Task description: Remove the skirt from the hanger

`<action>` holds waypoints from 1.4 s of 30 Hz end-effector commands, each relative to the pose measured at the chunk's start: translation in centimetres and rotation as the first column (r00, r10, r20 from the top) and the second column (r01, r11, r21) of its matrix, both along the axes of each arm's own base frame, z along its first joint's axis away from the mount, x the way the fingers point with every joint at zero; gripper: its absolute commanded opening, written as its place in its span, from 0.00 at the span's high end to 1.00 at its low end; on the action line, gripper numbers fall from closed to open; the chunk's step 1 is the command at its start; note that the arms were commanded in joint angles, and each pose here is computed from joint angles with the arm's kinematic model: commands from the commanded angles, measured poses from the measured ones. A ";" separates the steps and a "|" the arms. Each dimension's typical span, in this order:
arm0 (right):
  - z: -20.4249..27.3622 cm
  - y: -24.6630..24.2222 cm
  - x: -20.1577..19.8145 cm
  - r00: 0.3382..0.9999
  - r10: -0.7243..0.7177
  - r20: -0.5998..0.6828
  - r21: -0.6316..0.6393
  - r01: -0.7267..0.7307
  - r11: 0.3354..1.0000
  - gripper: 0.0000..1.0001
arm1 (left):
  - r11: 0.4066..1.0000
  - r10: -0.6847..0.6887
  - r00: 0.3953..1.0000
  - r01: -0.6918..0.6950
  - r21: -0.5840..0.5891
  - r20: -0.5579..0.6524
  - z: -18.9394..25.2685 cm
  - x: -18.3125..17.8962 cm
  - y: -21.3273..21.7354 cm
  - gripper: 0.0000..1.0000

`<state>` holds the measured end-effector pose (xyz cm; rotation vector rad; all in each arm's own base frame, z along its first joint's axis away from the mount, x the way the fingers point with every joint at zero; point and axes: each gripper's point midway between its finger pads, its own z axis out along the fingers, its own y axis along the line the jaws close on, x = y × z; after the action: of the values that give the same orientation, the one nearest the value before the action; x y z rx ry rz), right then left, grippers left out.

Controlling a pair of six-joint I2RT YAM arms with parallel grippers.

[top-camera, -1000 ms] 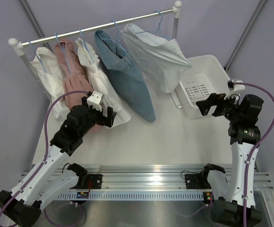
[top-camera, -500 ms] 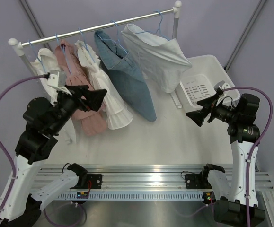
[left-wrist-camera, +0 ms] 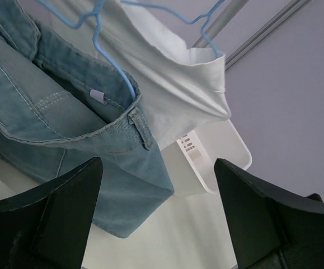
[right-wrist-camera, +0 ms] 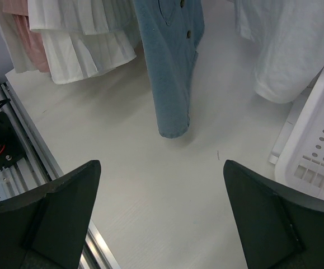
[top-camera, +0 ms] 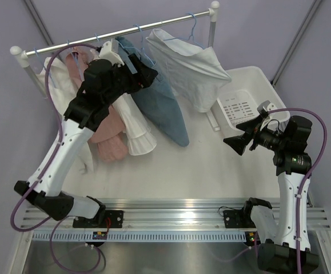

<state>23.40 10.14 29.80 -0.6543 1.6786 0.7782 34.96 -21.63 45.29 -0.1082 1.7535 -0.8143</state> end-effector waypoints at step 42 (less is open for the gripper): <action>0.4 0.3 -0.5 0.999 0.028 0.044 -0.024 -0.027 0.999 0.01 | 0.945 0.168 0.972 -0.113 -0.307 0.162 4.3 12.6 -2.0 1.00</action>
<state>23.29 10.19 29.83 -0.6791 1.6641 0.7671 49.29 -22.91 42.06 -0.4880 1.6100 -0.8209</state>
